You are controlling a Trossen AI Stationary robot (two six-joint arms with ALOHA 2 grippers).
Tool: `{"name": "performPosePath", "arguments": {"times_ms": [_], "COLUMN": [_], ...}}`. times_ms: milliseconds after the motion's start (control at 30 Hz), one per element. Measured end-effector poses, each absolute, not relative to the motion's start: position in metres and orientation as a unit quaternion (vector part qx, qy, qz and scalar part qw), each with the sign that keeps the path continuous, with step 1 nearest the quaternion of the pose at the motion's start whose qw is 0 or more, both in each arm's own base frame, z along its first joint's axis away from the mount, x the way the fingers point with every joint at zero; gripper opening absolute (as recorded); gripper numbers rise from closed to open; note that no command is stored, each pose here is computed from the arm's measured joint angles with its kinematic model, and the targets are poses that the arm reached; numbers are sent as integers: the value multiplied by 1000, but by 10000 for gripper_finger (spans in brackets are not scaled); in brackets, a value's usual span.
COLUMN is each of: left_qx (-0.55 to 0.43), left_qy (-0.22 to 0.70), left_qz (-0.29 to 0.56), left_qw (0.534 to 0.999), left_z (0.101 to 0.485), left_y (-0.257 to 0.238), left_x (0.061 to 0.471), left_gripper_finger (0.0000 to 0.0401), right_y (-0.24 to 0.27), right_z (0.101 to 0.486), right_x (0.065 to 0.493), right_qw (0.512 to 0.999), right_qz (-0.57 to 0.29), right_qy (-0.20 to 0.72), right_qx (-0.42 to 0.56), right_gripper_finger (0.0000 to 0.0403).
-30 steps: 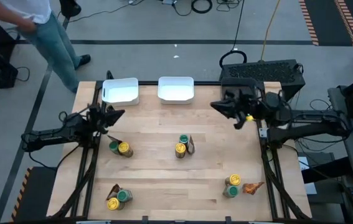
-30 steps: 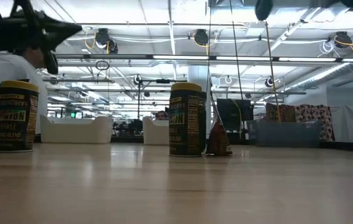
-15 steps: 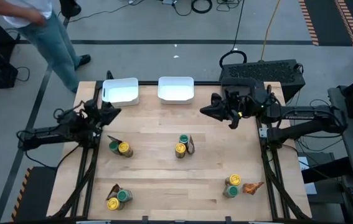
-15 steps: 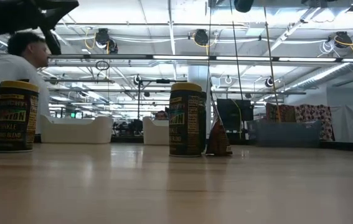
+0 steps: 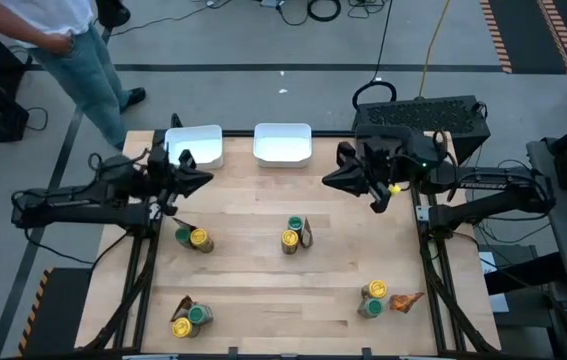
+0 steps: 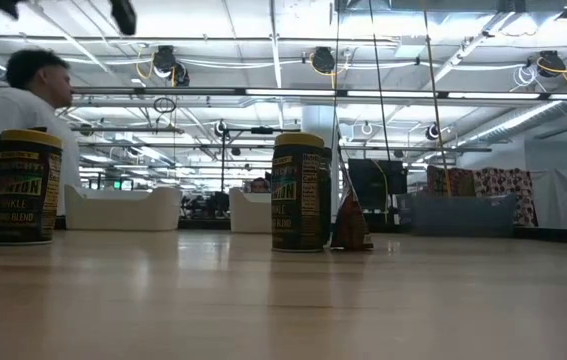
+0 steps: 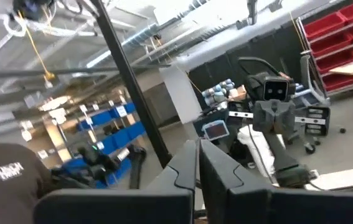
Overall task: Sort spices by type
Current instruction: Put the top right orange seasoning bag into the black bin
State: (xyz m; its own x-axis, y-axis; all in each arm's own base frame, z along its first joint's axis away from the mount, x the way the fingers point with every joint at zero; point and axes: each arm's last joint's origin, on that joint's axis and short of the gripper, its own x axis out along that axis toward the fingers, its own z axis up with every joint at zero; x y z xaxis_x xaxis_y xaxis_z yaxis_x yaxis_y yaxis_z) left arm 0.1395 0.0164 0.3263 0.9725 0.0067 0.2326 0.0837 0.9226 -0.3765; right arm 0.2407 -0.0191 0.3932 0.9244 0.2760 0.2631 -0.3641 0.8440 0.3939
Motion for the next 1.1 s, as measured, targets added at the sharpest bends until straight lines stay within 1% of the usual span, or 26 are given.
{"name": "performPosePath", "arguments": {"times_ms": [133, 267, 367, 433, 567, 767, 867, 1000, 1100], "left_qx": [-151, -146, -151, -151, -153, -149, -141, -139, -98], "left_qy": [-32, 45, 76, 80, 91, 168, 199, 223, 231], "left_qz": [-22, -14, -9, -9, -8, 2, 13, 20, 41], "left_qw": [988, 988, 986, 985, 984, 974, 970, 965, 967], "left_z": [355, 383, 398, 404, 402, 384, 377, 369, 366], "left_y": [17, 19, 19, 20, 20, 22, 23, 24, 26], "left_x": [155, 164, 169, 171, 177, 186, 191, 197, 202], "left_gripper_finger": [6, 6, 6, 6, 6, 6, 6, 6, 6], "right_y": [-18, -18, -18, -17, -17, -17, -17, -17, -17], "right_z": [408, 419, 421, 420, 413, 399, 386, 364, 352], "right_x": [245, 252, 261, 267, 280, 294, 297, 305, 309], "right_qw": [968, 977, 982, 983, 985, 985, 982, 971, 964], "right_qz": [162, 159, 156, 157, 159, 159, 163, 164, 169], "right_qy": [-71, -34, -11, 3, 27, 55, 98, 174, 207], "right_qx": [177, 137, 109, 90, 57, 30, 8, 5, -3], "right_gripper_finger": [0, 0, 4, 11, 28, 60, 80, 108, 127]}}
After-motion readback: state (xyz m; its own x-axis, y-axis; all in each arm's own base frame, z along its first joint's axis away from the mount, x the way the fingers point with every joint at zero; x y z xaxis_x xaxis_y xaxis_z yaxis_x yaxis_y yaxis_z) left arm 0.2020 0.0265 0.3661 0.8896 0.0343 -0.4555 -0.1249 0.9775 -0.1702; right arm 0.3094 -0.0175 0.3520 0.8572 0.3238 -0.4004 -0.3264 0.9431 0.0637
